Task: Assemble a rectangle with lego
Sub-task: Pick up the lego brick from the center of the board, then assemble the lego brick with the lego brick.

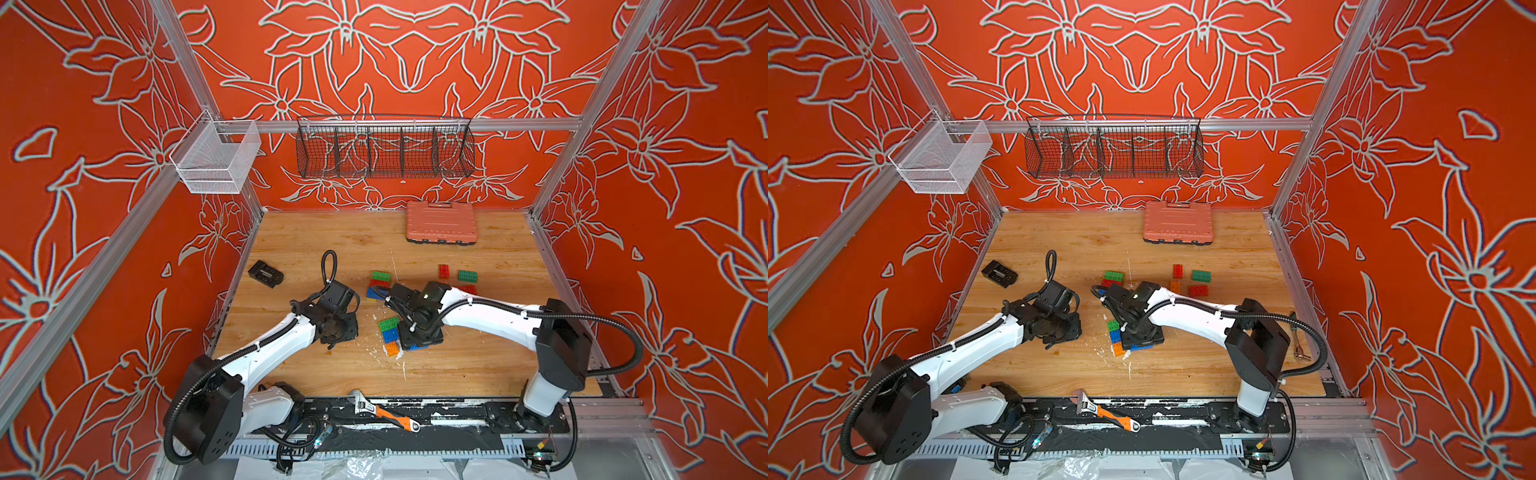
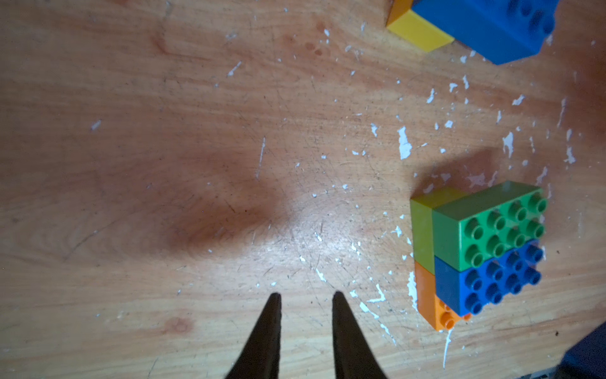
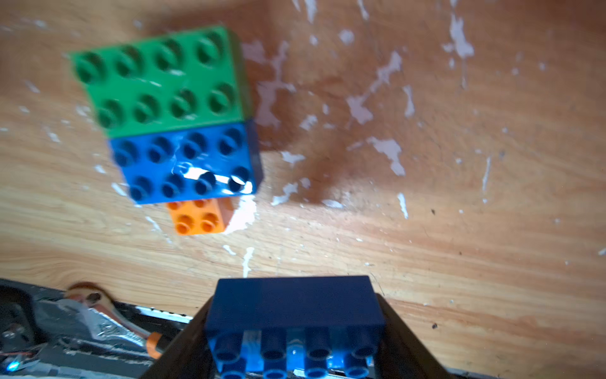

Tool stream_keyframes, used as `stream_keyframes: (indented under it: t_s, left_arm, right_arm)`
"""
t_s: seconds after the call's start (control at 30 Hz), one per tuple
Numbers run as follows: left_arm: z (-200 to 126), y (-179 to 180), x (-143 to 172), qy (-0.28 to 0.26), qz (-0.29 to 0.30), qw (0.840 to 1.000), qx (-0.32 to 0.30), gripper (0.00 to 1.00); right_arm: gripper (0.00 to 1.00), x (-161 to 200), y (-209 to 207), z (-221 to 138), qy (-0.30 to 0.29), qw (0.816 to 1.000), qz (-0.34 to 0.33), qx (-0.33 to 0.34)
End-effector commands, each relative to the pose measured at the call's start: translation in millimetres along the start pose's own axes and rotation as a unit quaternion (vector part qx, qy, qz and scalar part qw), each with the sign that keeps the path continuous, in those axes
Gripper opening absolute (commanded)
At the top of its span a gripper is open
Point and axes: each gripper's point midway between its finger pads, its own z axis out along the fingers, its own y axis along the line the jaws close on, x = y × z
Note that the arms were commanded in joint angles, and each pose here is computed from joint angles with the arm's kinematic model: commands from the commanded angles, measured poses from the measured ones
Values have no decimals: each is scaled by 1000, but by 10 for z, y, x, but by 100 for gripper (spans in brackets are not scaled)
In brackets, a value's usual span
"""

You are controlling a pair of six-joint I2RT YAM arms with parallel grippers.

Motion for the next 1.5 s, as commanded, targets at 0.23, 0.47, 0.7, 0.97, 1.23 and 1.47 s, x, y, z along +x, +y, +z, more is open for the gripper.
stream_keyframes:
  t_s: [0.23,0.47,0.7,0.97,1.23,1.47]
  left_arm:
    - [-34,117,88,8,-20,1000,-16,27]
    - [-43,136,95,7,-19,1000,-20,26]
    - [-37,140,105,7,-19,1000,-19,26]
    - [-40,158,116,6,-19,1000,-20,26]
    - [-49,157,112,4,-19,1000,-19,26]
    - [-50,167,120,5,-19,1000,-20,26]
  right_arm:
    - [39,5,206,241,46,998,-30,7]
    - [38,-63,323,311,42,998,-35,3]
    - [39,-103,346,357,42,998,-44,17]
    - [38,-98,349,422,47,997,-56,30]
    - [38,-97,347,470,46,996,-60,36]
    - [38,-114,347,499,42,996,-61,44]
